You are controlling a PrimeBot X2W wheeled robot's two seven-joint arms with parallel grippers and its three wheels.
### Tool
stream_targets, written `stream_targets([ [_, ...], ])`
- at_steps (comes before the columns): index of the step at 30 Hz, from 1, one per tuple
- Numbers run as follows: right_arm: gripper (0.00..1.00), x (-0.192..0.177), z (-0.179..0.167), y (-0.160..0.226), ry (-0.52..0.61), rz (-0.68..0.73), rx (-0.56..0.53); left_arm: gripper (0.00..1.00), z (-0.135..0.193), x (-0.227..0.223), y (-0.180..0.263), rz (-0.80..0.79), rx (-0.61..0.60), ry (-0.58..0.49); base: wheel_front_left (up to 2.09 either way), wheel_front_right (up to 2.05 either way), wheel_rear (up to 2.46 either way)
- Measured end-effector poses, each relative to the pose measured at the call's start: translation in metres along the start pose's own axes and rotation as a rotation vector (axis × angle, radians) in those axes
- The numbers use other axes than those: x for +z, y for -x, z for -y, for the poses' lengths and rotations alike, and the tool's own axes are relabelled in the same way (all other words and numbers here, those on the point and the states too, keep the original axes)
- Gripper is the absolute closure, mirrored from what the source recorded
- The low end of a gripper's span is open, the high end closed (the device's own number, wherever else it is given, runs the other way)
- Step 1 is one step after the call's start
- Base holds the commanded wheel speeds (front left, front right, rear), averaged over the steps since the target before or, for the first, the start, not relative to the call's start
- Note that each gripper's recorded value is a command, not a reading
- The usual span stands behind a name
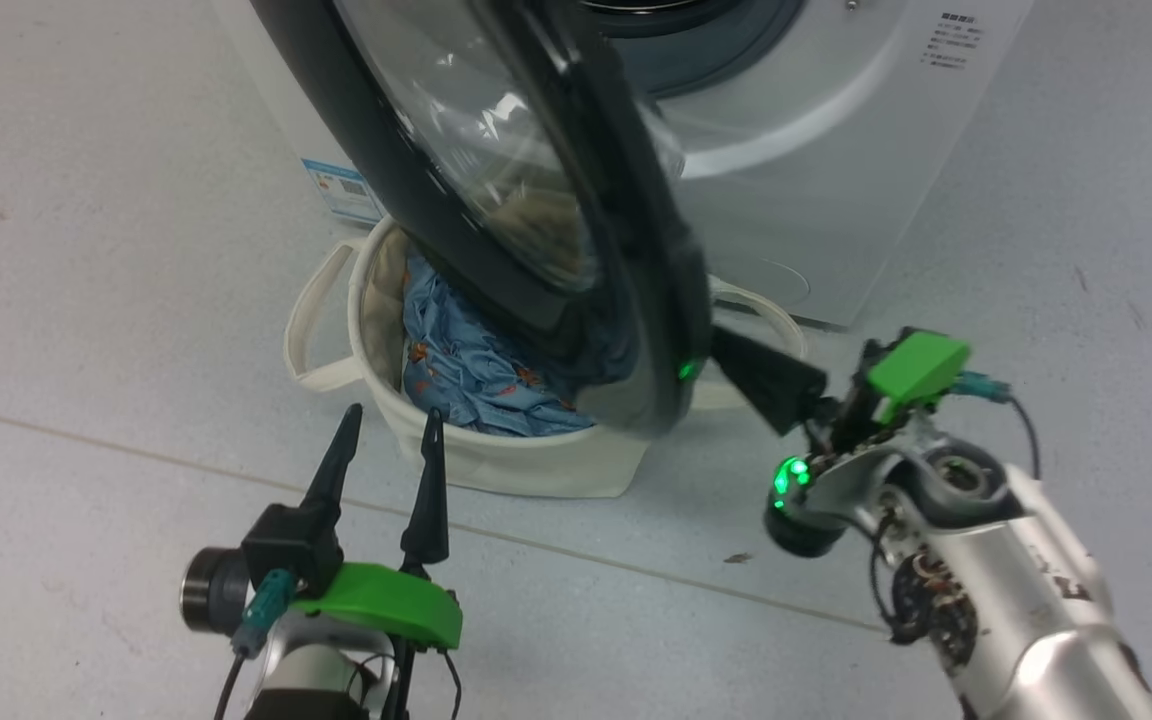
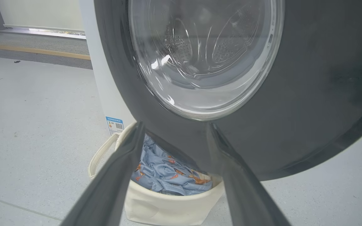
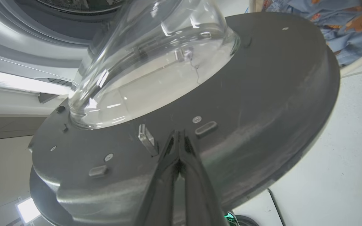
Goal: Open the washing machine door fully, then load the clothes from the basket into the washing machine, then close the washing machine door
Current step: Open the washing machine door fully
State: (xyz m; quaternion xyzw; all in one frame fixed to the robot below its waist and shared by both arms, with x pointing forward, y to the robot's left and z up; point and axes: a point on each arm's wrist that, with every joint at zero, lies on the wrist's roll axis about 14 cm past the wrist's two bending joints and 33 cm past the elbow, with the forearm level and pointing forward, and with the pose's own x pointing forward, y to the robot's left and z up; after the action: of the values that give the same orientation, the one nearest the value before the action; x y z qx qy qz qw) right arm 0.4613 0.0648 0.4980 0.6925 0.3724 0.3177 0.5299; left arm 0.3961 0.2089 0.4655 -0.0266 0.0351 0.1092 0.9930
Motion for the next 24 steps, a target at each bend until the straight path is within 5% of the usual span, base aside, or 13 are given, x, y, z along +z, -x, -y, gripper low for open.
stream_targets([
  [19,1.00,-0.031,0.002,-0.012,0.024,-0.014,-0.029,0.00,-0.008,0.006,0.011,0.015,0.023,0.017,0.00,0.00,0.00],
  [21,1.00,-0.012,-0.008,-0.008,0.141,0.104,-0.033,0.00,-0.007,0.008,0.013,0.020,0.020,0.021,0.00,0.00,0.00],
  [24,1.00,0.004,-0.037,0.001,0.578,0.251,-0.041,0.00,-0.007,0.011,0.015,0.030,0.018,0.027,0.00,0.00,0.00],
])
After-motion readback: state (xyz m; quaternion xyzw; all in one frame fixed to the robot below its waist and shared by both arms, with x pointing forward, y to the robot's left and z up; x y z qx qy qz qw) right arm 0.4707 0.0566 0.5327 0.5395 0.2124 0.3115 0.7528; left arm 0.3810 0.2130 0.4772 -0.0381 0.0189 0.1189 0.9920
